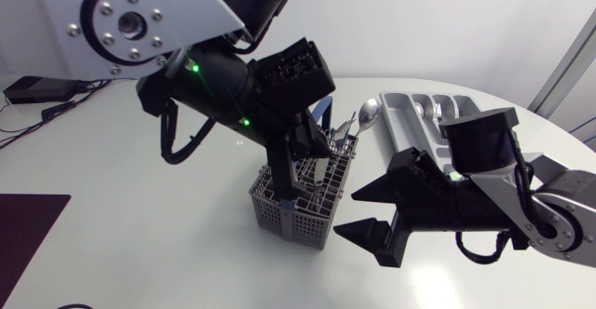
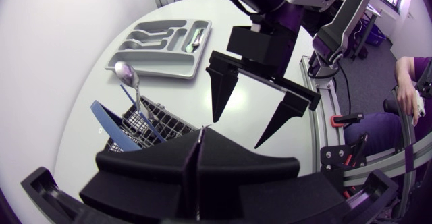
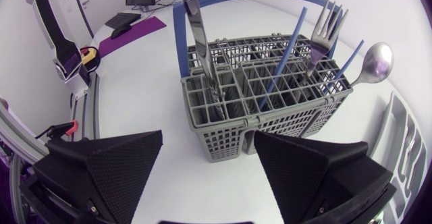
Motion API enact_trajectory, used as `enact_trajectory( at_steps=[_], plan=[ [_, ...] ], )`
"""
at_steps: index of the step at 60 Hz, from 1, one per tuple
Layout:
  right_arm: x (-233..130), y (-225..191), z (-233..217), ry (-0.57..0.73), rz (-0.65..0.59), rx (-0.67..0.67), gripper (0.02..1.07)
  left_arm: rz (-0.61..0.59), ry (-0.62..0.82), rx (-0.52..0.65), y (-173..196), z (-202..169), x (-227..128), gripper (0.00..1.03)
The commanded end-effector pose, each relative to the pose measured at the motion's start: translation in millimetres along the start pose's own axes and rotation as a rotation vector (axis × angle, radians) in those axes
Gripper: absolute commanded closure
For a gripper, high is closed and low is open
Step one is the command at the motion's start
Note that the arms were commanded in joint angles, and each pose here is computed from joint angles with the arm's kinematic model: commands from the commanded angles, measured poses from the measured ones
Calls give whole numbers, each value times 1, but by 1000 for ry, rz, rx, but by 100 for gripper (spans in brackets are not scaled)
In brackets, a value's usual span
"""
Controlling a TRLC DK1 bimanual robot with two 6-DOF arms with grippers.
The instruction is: Unload the cutlery basket into the drawer organizer.
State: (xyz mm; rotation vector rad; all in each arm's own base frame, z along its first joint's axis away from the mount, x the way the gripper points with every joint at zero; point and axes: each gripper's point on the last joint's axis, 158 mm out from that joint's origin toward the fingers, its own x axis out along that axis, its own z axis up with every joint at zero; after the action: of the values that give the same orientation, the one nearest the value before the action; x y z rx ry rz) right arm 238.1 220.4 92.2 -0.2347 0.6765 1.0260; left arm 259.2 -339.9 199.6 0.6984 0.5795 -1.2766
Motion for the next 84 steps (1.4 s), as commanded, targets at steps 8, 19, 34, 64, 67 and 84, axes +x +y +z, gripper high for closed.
enact_trajectory(
  at_steps=[8,19,34,64,67,84],
  plan=[
    [6,0,6,2,-19,-48,9,54,-58,11,2,26,-23,97],
    [12,0,2,18,-38,-67,9,74,-53,31,-6,32,-28,97],
    [16,-2,1,23,-53,-76,9,104,-54,50,-10,44,-40,96],
    [19,0,-2,32,-71,-93,10,118,-1,104,-22,47,-40,96],
    [17,1,3,17,-74,-94,13,115,6,103,-23,44,-38,96],
    [15,-1,17,-18,-82,-79,77,99,31,101,-28,29,-27,96]
  ],
)
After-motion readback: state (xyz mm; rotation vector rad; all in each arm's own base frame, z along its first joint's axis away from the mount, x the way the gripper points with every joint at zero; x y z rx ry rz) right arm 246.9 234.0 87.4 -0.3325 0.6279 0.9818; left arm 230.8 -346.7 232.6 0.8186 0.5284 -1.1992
